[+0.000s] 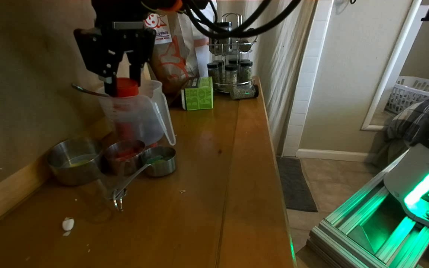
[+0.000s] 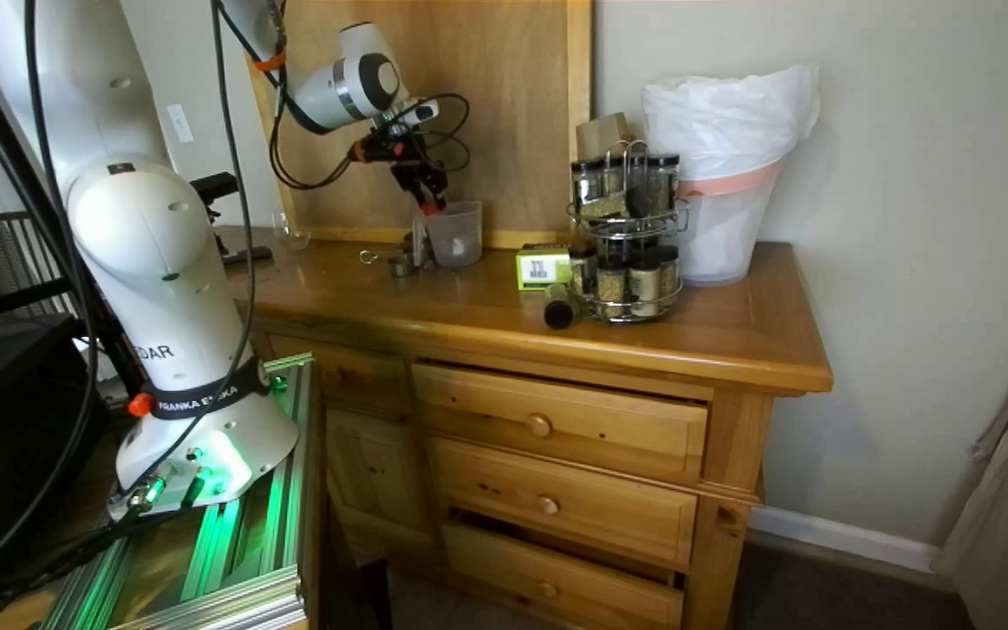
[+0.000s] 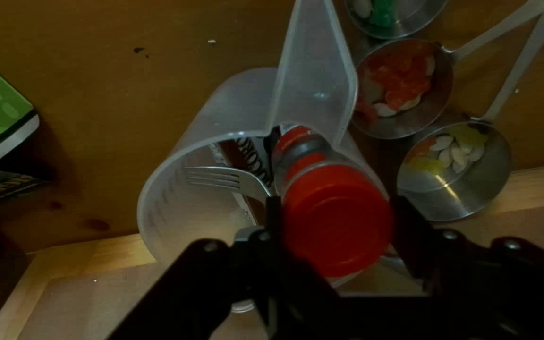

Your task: Remove the container from the plastic jar and put it on the table

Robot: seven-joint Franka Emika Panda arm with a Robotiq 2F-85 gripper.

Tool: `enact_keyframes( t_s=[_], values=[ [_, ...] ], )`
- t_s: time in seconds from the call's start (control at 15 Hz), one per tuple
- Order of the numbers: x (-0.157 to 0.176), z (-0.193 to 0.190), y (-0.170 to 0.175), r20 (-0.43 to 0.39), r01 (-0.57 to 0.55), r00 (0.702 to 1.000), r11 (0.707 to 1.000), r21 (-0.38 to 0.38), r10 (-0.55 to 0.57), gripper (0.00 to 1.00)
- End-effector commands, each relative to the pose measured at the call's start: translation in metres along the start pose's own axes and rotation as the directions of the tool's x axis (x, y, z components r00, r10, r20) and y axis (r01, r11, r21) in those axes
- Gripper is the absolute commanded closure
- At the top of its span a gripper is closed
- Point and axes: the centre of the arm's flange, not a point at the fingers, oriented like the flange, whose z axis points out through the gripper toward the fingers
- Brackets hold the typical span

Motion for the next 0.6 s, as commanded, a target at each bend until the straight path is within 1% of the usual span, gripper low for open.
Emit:
enact_keyframes(
  t_s=[0.0,0.33,0.53],
  values=[
    [-0.003,-0.037,-0.003,-0.042,-0.010,0.999,1.000,-0.009,0.010,0.67],
    [-0.009,-0.086,0.005,-0.115,-0.042,0.993,0.999,-0.015,0.040,0.67],
    [-0.014,-0.106,0.007,-0.146,-0.039,0.989,0.999,0.010,0.040,0.67]
  ],
)
